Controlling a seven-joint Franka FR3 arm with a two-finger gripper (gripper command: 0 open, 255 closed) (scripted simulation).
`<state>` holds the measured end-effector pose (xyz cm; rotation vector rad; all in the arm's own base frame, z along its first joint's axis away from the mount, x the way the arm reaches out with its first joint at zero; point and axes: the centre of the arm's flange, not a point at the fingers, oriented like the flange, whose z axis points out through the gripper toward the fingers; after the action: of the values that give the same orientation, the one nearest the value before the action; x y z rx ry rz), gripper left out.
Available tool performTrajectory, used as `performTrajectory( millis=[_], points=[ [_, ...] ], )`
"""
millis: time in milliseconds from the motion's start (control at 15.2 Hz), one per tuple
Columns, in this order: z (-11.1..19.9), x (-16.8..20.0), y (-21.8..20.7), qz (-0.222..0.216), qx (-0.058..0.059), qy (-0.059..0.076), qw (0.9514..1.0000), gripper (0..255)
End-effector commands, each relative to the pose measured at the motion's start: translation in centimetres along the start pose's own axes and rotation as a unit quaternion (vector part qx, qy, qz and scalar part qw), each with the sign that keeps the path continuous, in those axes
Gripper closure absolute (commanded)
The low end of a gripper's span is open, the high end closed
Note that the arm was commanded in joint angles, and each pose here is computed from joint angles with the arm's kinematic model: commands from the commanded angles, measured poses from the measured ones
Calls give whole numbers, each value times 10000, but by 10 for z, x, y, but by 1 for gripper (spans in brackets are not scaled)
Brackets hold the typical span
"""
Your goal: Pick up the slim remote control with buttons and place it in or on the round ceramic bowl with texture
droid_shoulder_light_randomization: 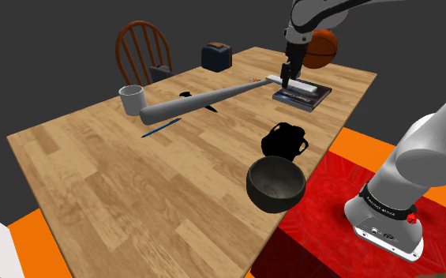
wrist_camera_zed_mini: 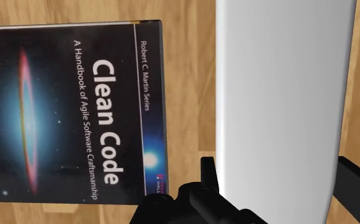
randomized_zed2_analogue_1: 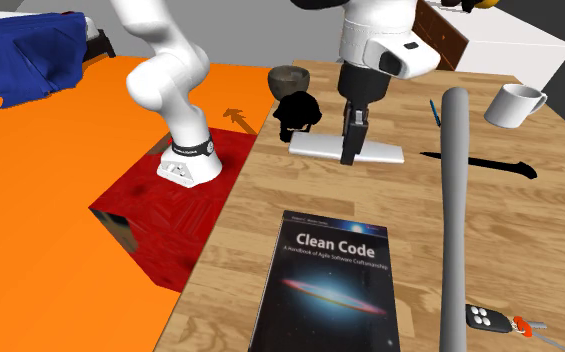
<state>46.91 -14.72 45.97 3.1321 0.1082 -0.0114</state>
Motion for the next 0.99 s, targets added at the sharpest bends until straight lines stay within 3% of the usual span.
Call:
performTrajectory(
  millis=[0,396,924],
  points=[
    [-10,-1,0,0,0,-1,10000,255],
    [-39,-1,0,0,0,-1,10000,255],
    [-40,-43,-97,0,0,-1,10000,255]
  ],
)
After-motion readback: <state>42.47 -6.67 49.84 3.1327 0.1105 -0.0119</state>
